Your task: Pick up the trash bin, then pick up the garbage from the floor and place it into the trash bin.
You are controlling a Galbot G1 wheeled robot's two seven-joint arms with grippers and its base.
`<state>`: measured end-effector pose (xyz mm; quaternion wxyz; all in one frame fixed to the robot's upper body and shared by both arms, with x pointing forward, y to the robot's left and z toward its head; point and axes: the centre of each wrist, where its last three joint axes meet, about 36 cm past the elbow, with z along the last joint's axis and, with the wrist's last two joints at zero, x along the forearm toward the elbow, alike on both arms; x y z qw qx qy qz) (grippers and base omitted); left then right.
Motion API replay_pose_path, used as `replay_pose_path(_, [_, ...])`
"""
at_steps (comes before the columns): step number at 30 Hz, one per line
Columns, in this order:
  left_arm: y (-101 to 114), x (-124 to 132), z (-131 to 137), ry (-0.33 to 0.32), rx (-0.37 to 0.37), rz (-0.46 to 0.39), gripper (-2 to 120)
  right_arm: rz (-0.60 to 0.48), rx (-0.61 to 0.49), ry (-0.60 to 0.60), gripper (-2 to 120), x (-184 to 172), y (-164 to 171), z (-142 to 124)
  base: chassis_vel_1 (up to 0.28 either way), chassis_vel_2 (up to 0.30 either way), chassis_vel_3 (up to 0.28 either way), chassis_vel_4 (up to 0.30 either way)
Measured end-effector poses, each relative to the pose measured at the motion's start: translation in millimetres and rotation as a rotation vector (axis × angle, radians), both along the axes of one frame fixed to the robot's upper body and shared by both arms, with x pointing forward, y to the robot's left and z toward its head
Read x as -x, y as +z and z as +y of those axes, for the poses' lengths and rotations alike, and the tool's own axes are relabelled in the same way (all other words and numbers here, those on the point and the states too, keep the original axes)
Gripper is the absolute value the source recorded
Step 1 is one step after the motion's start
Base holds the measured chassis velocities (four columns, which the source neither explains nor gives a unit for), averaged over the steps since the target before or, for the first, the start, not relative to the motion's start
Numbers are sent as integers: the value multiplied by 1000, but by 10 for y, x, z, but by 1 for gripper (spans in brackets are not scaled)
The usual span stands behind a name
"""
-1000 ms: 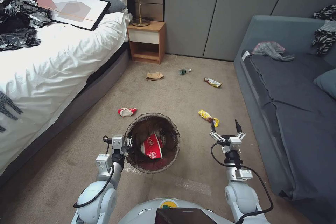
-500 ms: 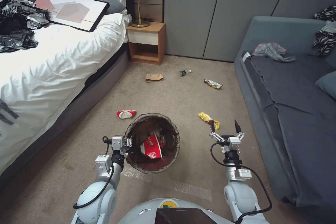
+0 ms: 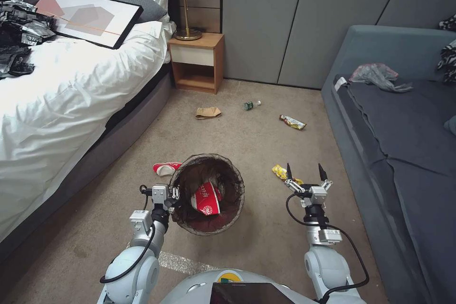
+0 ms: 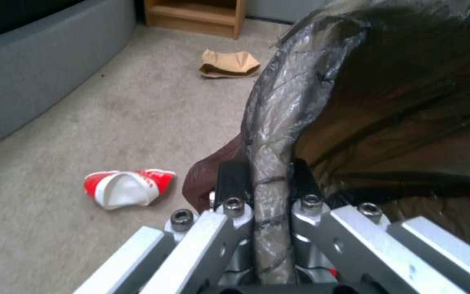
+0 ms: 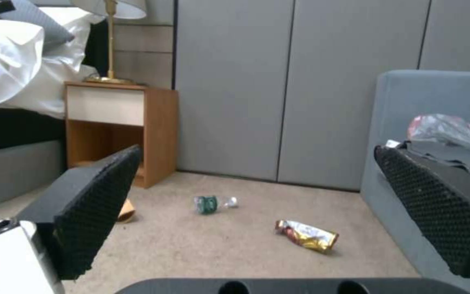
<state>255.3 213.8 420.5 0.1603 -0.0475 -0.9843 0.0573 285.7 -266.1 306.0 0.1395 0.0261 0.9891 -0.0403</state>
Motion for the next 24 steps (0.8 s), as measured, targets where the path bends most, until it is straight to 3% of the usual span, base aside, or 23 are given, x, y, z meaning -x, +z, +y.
replay_pose_path(24, [-19,-9,4,3,-1,3,2,8,0,1,100,-4,-69,-21,-125,130,130,-125])
